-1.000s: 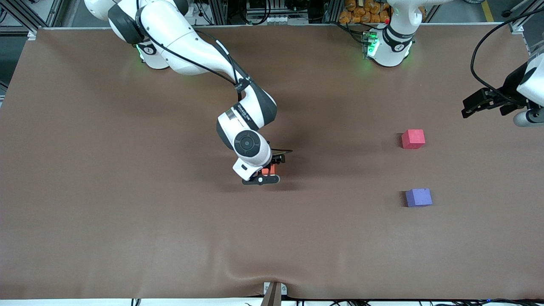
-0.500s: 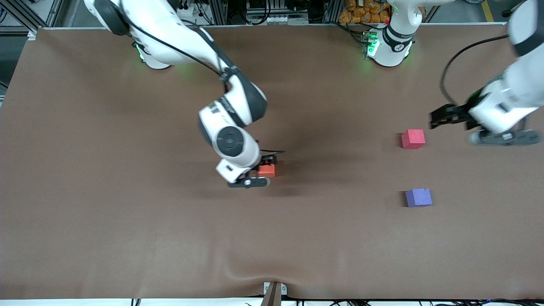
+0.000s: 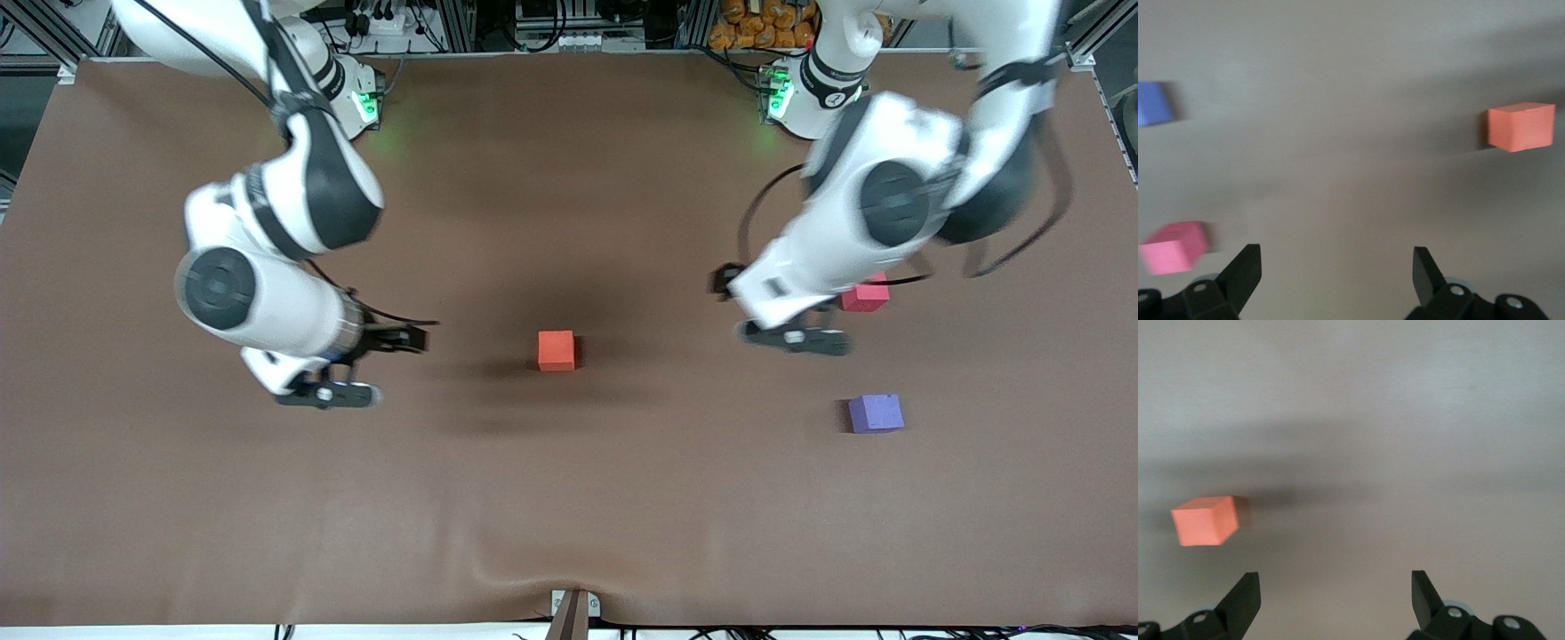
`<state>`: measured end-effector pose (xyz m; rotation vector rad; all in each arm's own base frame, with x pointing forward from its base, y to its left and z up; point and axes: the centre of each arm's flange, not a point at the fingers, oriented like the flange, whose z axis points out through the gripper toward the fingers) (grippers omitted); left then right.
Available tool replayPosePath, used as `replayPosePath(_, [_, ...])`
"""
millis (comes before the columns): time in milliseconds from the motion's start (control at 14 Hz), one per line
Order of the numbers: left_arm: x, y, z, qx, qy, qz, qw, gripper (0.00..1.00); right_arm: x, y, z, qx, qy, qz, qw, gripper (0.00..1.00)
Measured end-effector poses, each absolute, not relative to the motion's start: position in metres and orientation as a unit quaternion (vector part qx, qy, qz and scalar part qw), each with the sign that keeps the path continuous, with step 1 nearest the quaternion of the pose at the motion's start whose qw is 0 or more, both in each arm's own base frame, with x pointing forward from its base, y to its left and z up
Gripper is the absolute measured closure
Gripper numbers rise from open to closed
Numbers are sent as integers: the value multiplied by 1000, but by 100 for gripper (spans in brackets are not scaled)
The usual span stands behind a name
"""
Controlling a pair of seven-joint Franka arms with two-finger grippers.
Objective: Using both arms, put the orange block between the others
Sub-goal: 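Release the orange cube while the left gripper reaches toward it, then grasp the orange cube with the left gripper while the right gripper withdraws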
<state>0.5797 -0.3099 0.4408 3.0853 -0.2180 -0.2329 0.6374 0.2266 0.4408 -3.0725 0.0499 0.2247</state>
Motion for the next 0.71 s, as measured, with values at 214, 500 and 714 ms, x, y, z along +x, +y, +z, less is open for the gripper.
replayPosePath(214, [584, -379, 398, 997, -28, -64, 31, 0, 619, 172, 461, -997, 3, 76, 28, 0])
replayPosePath(500, [588, -440, 342, 997, 13, -18, 72, 0, 599, 80, 516, -997, -17, 70, 29, 0])
replayPosePath(714, [572, -484, 312, 995, 42, -1, 95, 0, 576, 27, 570, -999, -26, 45, 1, 0])
